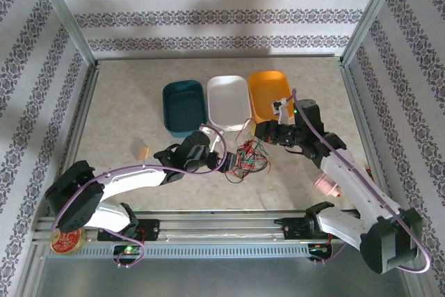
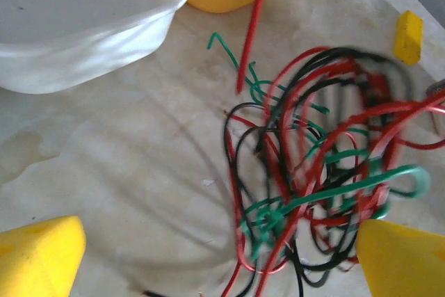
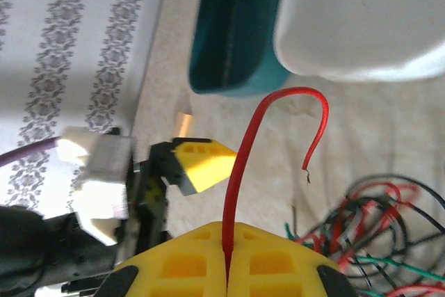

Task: Untangle the cables

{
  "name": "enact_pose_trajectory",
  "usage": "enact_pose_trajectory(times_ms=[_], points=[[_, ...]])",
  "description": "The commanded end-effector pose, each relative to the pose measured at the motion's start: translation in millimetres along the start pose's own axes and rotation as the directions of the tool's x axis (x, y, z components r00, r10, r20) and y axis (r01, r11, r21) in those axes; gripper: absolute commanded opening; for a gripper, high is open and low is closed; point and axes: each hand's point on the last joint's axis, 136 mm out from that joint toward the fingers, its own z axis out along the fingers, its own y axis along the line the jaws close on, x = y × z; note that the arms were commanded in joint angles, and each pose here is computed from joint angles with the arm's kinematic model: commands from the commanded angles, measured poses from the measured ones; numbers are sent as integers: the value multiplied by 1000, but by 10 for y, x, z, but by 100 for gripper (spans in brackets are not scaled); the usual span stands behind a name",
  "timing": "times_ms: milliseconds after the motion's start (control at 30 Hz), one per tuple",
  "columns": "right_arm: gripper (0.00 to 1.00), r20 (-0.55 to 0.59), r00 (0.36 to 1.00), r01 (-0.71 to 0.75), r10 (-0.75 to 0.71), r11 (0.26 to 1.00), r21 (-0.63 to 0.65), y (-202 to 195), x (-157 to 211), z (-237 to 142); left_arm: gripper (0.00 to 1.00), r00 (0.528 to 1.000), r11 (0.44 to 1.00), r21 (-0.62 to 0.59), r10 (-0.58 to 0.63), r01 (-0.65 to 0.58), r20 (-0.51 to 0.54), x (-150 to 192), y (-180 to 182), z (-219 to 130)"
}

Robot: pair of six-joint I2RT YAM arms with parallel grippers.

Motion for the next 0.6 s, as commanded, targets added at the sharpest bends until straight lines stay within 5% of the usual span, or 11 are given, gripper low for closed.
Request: enact_pose_trajectory(times_ms=[0,367,567], points=[[0,-7,991,-134,135,985,107,-397,53,105,100,1000,998,64,17,-17,1,-44,-119,115],[0,-14,979,-190,201,944,269,-827,181,212,90,1000,995,103,13,-10,-25,-84,-222,575],[0,5,976,-207,216,928,309,-941,262,189,58,999,999,28,-28,29,-15,3,-45,780]])
